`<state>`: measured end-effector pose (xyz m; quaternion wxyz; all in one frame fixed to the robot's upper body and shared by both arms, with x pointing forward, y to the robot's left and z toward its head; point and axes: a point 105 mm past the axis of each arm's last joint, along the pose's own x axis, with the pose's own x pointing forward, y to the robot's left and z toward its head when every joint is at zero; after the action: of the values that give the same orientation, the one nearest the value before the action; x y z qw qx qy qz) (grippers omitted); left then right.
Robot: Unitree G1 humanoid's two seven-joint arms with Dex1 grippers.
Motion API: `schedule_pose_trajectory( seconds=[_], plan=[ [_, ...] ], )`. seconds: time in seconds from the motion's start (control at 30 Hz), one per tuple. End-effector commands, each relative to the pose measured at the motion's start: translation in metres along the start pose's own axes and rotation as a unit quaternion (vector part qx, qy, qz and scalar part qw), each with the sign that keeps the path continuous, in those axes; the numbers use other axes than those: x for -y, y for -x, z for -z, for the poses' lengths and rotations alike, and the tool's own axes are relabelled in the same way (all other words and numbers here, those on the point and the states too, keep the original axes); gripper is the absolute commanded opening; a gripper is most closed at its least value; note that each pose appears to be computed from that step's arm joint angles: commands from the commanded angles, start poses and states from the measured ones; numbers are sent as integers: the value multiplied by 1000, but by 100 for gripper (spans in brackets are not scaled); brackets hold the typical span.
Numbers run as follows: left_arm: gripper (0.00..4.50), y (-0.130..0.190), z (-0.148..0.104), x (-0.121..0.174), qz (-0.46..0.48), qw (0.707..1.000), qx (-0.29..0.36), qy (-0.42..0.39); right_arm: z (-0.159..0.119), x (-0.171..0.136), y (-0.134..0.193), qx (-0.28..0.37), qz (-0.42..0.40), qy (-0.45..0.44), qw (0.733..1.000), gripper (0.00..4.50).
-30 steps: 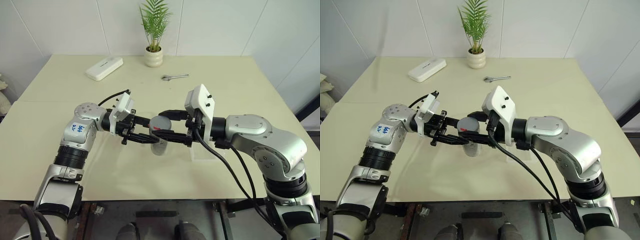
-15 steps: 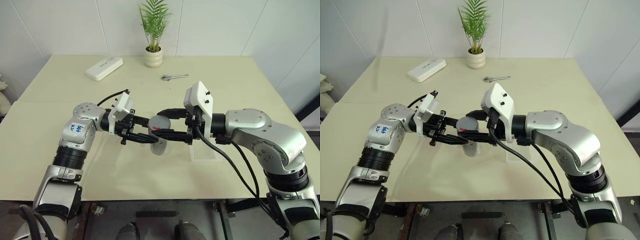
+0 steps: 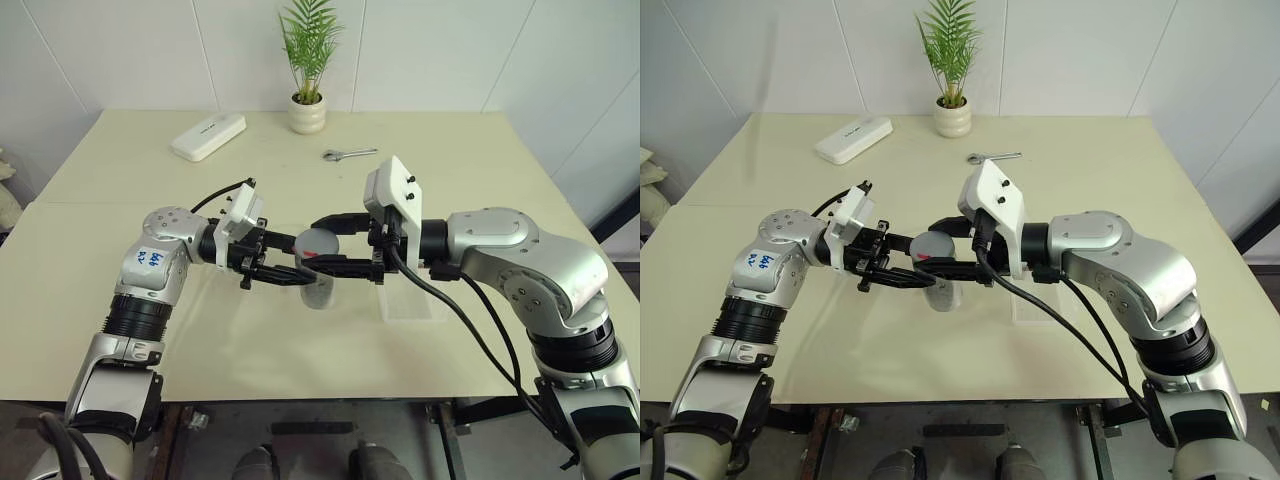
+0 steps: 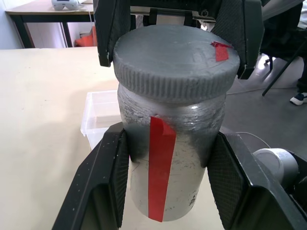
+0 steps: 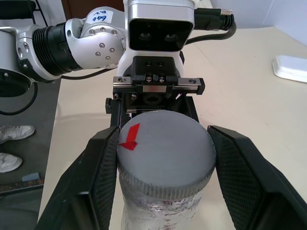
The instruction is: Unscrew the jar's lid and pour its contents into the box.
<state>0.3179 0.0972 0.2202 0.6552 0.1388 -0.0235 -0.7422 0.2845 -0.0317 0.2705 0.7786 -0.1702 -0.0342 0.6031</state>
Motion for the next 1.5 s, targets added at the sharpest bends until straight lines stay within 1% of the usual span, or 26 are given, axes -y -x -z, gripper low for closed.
schedule_pose_trajectory(
  seconds=[0.03,0.3,0.8,1.17,1.33,1.5],
  plan=[
    [196,-7,28,20,57,997,-34,45,-53,51,44,53,160,105,980,254],
    [196,-9,34,23,61,996,-36,54,-61,61,49,57,174,114,976,254],
    [196,-9,43,27,66,995,-44,63,-69,68,53,65,190,121,972,254],
    [196,-8,44,26,63,995,-48,60,-65,68,53,66,194,109,973,254],
    [196,-8,40,22,55,996,-45,49,-63,67,54,70,198,97,973,254],
    [196,-9,32,14,40,998,-38,32,-53,61,48,74,197,73,975,254]
  ],
)
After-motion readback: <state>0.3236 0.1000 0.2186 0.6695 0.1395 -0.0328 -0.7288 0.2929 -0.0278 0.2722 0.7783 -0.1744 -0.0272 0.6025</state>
